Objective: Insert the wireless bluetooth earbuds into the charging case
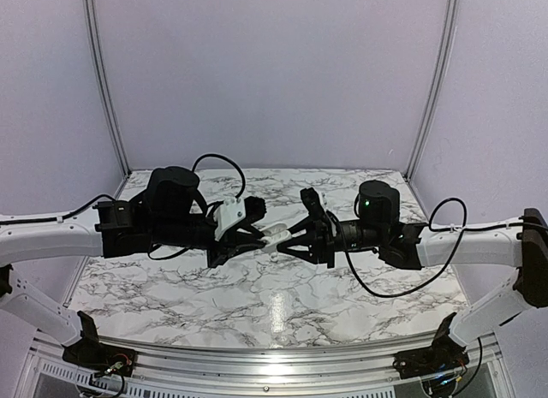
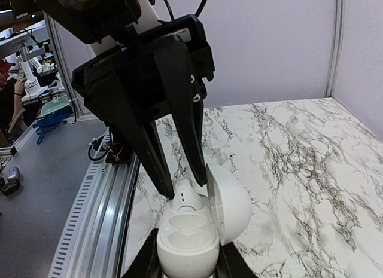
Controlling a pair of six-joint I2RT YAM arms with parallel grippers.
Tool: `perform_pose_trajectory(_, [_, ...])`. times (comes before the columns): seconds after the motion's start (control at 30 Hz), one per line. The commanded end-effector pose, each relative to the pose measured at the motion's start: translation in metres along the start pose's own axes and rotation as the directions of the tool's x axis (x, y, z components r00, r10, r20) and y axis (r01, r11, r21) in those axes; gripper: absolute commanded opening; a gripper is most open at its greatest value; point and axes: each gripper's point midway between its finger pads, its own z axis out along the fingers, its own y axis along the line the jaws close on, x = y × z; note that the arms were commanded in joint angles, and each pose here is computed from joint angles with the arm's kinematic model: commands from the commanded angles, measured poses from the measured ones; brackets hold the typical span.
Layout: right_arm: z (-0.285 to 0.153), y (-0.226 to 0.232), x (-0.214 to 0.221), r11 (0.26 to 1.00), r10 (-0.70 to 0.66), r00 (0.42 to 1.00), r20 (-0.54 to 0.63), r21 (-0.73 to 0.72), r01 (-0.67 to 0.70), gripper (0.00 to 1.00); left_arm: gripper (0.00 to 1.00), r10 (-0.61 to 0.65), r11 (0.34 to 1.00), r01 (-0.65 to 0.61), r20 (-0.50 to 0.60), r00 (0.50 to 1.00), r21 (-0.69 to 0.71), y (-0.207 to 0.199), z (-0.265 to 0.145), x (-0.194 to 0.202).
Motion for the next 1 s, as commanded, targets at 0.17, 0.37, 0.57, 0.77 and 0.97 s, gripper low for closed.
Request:
perform_pose_trajectory(0.17, [0.005,0.007,-0.017,0.999,-0.037,0.999,0.024,-0.031,0.038,0.00,0.07,0.019,1.000,-0.018,-0.018,1.000,0.008,-0.002,0.006,0.000])
perform_pose_trajectory(0.37, [0.006,0.008,-0.017,0.998,-0.050,0.999,0.016,-0.036,0.051,0.00,0.03,0.006,0.999,-0.005,-0.033,0.999,0.046,-0.008,0.008,0.003])
perform_pose_trajectory(0.57, [0.004,0.016,-0.022,0.995,-0.080,0.996,0.029,-0.062,0.082,0.00,0.01,-0.006,0.995,0.014,-0.083,0.997,0.094,-0.016,0.018,0.016])
perform_pose_trajectory(0.77, [0.002,0.025,-0.028,0.990,-0.110,0.992,0.055,-0.087,0.115,0.00,0.00,-0.009,0.990,0.022,-0.095,0.995,0.139,-0.025,0.027,0.021])
perform_pose_trajectory(0.97, [0.000,0.026,-0.035,0.987,-0.130,0.988,0.082,-0.082,0.136,0.00,0.00,-0.006,0.985,0.024,-0.108,0.994,0.170,-0.035,0.032,0.026])
